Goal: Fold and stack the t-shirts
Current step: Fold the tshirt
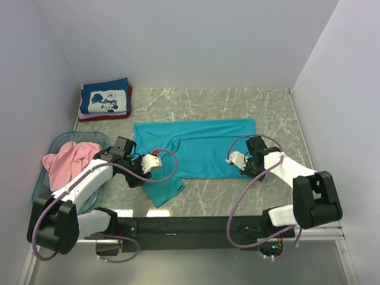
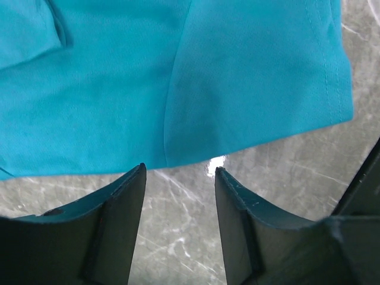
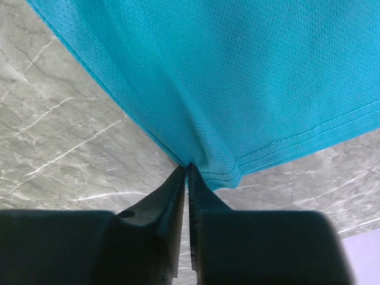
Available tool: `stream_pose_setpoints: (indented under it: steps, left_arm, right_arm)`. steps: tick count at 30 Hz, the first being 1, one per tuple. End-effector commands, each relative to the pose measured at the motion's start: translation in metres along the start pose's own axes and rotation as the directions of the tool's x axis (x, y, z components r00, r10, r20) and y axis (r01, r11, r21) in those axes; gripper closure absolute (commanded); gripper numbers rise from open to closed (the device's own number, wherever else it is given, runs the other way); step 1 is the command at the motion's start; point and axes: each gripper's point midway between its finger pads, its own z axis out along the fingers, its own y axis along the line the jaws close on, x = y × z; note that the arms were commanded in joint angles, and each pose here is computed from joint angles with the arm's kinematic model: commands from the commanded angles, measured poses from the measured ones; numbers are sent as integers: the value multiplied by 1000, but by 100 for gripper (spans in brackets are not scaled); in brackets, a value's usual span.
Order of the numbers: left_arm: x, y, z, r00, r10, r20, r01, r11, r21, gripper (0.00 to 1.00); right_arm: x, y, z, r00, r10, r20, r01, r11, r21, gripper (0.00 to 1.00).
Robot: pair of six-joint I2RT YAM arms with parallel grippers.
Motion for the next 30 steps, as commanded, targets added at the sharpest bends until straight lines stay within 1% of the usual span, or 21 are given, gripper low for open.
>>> stream_pose_setpoints:
  steps: [1, 2, 7, 11, 12, 16, 19, 22, 23, 25, 26, 28, 30]
  left_arm:
    - [-9, 5, 4, 999, 31, 12, -31, 999, -16, 45]
    - [-11, 3, 6, 999, 42, 11, -42, 999, -9, 44]
    - [-12, -10, 18, 997, 70, -14, -69, 997, 29, 43]
    - [-5, -21, 30, 995, 87, -53, -85, 995, 45, 41]
    - [-6, -17, 32, 994, 93, -55, -92, 996, 19, 41]
    - [1, -22, 43, 988, 121, -100, -121, 993, 11, 39]
    - [10, -26, 49, 980, 147, -138, -146, 989, 15, 42]
    - [17, -32, 53, 975, 149, -166, -145, 989, 37, 63]
    - [19, -35, 50, 972, 147, -181, -140, 989, 56, 77]
    - [21, -37, 47, 967, 158, -199, -145, 987, 75, 86]
    - [23, -40, 41, 963, 158, -217, -140, 986, 93, 94]
    - [20, -45, 30, 964, 161, -213, -139, 984, 113, 99]
    - [14, -48, 21, 966, 167, -197, -146, 982, 120, 99]
  right_arm:
    - [1, -6, 3, 1000, -2, -7, 2, 1000, 31, 97]
    - [1, -6, 3, 1000, -2, -9, 2, 1000, 31, 100]
    - [0, -7, 1, 1000, 6, -3, -5, 999, 34, 100]
    - [-1, -8, -1, 1000, 14, -1, -14, 999, 28, 100]
    - [-1, -8, -1, 1000, 19, -1, -19, 999, 27, 100]
    - [0, -9, -2, 1000, 26, 0, -26, 999, 26, 100]
    - [0, -13, -3, 999, 32, 0, -32, 999, 31, 100]
    - [1, -13, -4, 999, 35, 3, -35, 999, 30, 100]
    - [1, -13, -5, 999, 37, 4, -37, 999, 28, 100]
    - [1, -12, -9, 999, 35, 11, -35, 999, 28, 100]
    - [1, -12, -10, 999, 34, 13, -34, 999, 29, 100]
    - [4, -12, -16, 999, 32, 15, -33, 999, 38, 100]
    - [4, -13, -21, 998, 41, 39, -43, 999, 34, 100]
